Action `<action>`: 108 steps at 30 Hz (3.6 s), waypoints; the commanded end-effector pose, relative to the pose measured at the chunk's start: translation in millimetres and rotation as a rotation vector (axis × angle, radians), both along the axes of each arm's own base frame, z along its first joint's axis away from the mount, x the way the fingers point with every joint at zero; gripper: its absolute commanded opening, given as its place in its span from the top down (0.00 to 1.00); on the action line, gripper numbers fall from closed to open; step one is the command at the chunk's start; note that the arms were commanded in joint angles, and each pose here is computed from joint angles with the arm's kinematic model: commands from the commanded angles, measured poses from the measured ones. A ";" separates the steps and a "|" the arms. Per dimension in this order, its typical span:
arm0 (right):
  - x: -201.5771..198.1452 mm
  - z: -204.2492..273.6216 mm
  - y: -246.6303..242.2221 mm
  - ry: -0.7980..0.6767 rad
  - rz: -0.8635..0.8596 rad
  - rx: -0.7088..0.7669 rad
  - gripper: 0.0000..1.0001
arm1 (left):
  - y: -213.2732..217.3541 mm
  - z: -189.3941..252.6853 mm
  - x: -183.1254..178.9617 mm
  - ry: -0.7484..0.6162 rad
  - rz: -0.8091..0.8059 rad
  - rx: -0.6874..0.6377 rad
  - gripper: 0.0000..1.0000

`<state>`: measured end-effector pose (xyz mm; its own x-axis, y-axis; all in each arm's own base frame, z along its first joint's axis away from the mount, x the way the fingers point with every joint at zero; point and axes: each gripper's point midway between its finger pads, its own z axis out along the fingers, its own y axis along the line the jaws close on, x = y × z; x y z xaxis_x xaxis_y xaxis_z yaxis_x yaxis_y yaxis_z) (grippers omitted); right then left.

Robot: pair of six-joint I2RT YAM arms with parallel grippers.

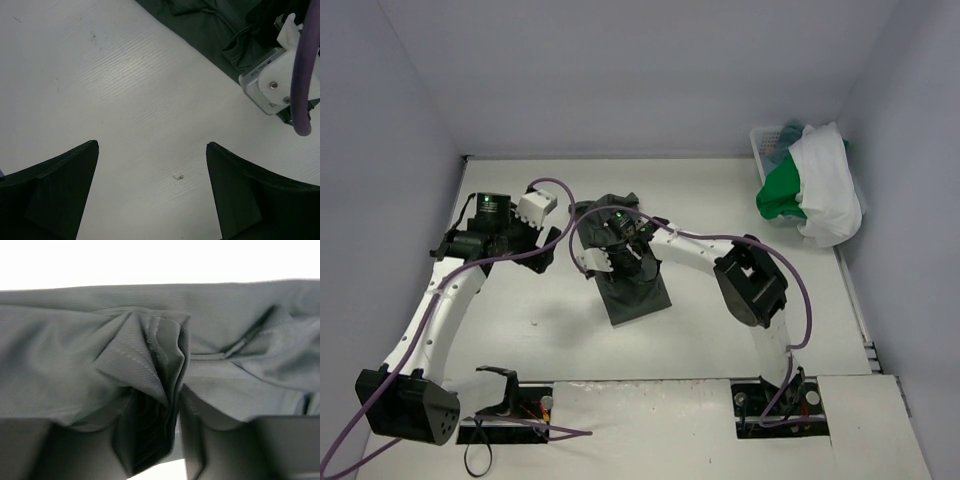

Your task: Fold and stack the t-shirts

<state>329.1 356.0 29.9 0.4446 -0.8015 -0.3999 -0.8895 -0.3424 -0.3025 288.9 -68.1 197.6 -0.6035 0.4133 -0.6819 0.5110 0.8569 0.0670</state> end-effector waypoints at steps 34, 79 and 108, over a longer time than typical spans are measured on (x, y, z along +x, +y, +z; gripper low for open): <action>134.8 128.0 -3.2 -0.545 -0.628 0.333 0.48 | -8.0 26.1 1.9 -0.070 -0.003 -0.130 0.18; -23.1 23.6 -40.0 0.227 -0.396 0.134 1.00 | -2.4 23.7 2.4 -0.062 0.021 -0.141 0.17; 88.1 27.7 -45.6 0.020 -0.599 0.276 1.00 | -0.2 17.0 6.8 -0.044 0.031 -0.161 0.17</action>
